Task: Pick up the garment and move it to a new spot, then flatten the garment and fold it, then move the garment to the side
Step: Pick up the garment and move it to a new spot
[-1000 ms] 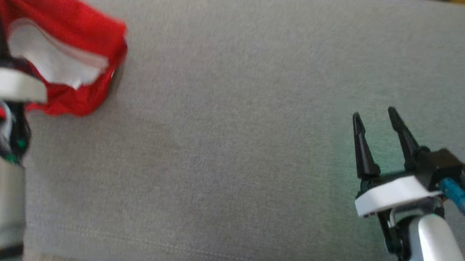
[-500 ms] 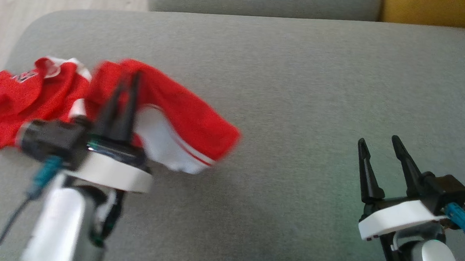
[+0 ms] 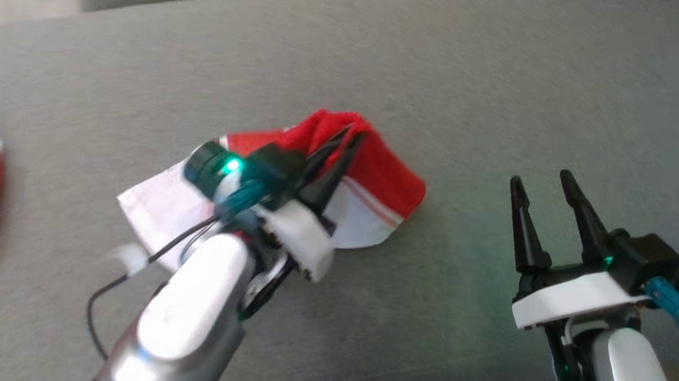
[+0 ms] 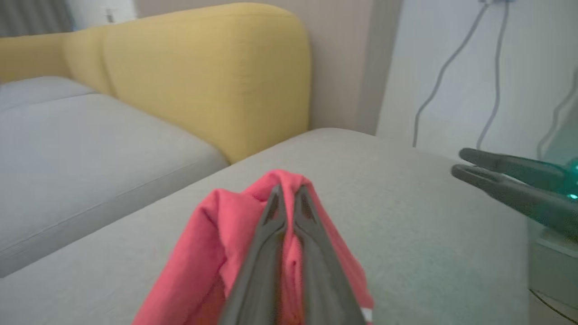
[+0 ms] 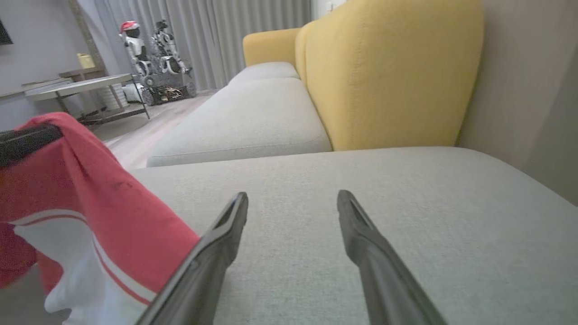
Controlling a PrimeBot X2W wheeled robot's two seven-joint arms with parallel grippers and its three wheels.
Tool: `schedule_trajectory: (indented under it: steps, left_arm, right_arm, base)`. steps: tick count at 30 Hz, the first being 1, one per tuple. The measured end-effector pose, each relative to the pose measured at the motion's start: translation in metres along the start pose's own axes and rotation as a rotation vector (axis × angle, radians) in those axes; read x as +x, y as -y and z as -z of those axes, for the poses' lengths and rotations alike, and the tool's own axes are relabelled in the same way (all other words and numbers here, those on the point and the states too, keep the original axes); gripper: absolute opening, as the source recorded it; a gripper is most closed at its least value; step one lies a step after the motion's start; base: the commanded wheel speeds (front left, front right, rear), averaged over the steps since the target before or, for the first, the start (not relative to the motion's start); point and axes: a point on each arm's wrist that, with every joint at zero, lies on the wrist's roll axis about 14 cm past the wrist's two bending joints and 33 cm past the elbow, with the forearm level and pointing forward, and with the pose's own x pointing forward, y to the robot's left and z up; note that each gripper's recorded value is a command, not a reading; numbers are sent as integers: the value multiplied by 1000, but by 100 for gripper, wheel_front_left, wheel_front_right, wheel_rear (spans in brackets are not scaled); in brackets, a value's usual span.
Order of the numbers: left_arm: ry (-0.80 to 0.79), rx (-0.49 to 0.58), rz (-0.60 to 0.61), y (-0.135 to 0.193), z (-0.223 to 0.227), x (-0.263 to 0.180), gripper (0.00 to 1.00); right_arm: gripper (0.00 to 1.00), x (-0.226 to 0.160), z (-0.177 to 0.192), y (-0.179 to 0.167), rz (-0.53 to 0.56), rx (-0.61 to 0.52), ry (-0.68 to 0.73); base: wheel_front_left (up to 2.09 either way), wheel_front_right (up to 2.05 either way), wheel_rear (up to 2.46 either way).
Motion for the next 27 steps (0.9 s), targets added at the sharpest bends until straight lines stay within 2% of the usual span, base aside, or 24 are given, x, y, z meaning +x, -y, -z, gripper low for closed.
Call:
schedule_trajectory:
  steps: [6, 13, 14, 16, 17, 18, 27]
  left_arm:
    - [-51, -32, 185, 41, 22, 45, 0]
    - [-278, -123, 304, 72, 100, 53, 0]
    - [-299, -138, 317, 76, 108, 51, 7]
    - [-328, -161, 326, 80, 117, 48, 35]
    - [-332, -163, 327, 79, 118, 48, 60]
    - [-324, -162, 322, 78, 116, 48, 100]
    - [-76, -154, 140, 36, 57, 48, 100]
  right_arm:
    - [100, -11, 12, 33, 105, 23, -24]
    - [100, -10, 26, 56, 176, 24, -56]
    - [100, -10, 28, 58, 182, 24, -60]
    - [100, -9, 33, 60, 187, 25, -71]
    - [100, -8, 34, 59, 183, 26, -74]
    - [100, -7, 35, 57, 177, 28, -75]
    - [100, 8, 25, 35, 102, 24, -38]
  base:
    - [0, 0, 0]
    - [0, 0, 0]
    - [0, 0, 0]
    - [0, 0, 0]
    - [0, 0, 0]
    - [0, 0, 0]
    - [0, 0, 0]
